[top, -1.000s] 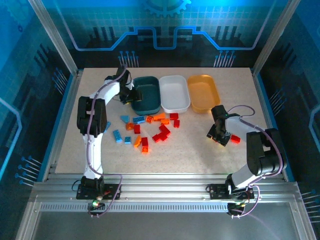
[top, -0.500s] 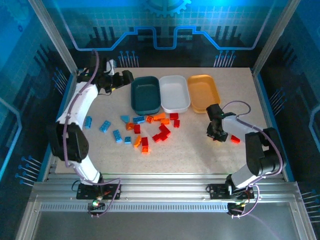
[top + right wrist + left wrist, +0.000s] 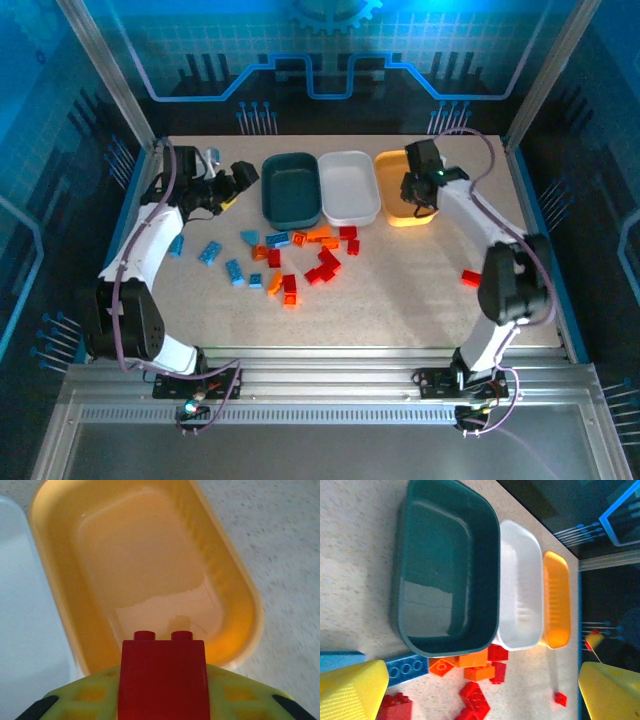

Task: Sort the legos into containers by color

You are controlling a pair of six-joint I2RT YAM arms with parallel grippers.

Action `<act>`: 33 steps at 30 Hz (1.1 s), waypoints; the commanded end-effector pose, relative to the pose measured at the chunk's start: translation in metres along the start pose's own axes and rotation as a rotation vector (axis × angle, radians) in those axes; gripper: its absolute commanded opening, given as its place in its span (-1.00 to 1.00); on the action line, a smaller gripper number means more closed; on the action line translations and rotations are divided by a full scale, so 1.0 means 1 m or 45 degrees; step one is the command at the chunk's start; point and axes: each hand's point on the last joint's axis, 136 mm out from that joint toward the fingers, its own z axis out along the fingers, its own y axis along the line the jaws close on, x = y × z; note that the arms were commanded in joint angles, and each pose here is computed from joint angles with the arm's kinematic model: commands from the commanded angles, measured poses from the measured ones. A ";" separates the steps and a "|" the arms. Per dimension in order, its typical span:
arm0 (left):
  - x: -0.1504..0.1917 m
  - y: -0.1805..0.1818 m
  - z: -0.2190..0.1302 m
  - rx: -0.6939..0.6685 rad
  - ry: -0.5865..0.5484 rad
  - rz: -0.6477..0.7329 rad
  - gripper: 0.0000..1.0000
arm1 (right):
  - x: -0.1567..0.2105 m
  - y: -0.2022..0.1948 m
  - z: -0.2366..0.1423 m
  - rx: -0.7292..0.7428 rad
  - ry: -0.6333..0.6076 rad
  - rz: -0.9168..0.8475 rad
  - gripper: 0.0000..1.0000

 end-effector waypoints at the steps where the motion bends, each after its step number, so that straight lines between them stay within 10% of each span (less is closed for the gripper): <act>1: -0.003 -0.015 0.006 0.142 0.015 -0.036 0.98 | 0.004 -0.009 0.038 0.075 0.125 -0.067 -0.32; 8: 0.002 -0.010 0.020 0.187 0.068 -0.091 0.98 | -0.009 0.011 0.052 0.010 0.151 -0.110 0.06; 15: -0.002 -0.013 0.020 0.214 0.045 -0.089 0.98 | -0.032 0.028 -0.025 -0.116 -0.028 -0.145 0.34; 33: -0.034 0.074 -0.007 -0.064 -0.158 -0.429 0.98 | 0.271 0.240 -0.085 -0.469 0.312 -0.832 0.25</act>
